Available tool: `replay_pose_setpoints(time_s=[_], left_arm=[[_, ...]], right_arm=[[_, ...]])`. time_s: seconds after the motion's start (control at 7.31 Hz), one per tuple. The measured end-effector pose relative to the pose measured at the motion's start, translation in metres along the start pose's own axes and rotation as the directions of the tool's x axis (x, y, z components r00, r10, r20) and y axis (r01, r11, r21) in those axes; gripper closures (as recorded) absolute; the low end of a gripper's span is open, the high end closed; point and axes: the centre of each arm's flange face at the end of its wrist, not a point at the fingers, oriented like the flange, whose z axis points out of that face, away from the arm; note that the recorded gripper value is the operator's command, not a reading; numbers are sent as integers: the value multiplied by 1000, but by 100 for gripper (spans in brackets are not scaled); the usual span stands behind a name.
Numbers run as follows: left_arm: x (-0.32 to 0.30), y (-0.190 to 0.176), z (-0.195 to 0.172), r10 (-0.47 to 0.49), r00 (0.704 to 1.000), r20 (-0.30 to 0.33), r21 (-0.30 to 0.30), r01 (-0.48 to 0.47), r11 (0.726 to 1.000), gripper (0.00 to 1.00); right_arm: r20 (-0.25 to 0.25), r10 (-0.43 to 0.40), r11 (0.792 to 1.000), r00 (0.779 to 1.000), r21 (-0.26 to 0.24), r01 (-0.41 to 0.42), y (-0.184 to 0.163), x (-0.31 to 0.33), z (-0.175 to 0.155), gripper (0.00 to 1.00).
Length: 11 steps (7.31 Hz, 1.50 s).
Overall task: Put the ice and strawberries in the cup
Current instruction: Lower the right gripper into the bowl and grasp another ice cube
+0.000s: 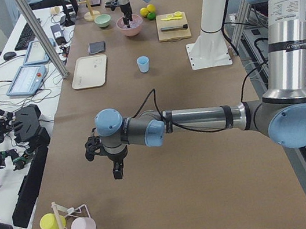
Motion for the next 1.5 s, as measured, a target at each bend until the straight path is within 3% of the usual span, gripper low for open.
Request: replay_pose_setpoints(time_s=[0.41,0.68,1.23,1.37,1.5], left_arm=[[1,-1,2,2,1000,0,-3,-2,1000,2],[2,-2,2,4,1000,-1,-2,-4,1000,2],[4,-5,0,7,1000,-1,1,-7,1000,2],[5,-7,0,8,1000,-1,2,-8,1000,2],[5,-8,-1,9,1000,-2,4,-9,1000,2]], right_arm=[[-16,7,1000,1000,2,-7,-2,3,7,16],[-36,10,1000,999,6,-10,-4,5,16,21],[-54,2,1000,999,9,-2,-6,6,24,88],[-53,3,1000,999,11,-3,-8,7,22,100],[-50,6,1000,999,12,-5,-10,8,20,100]])
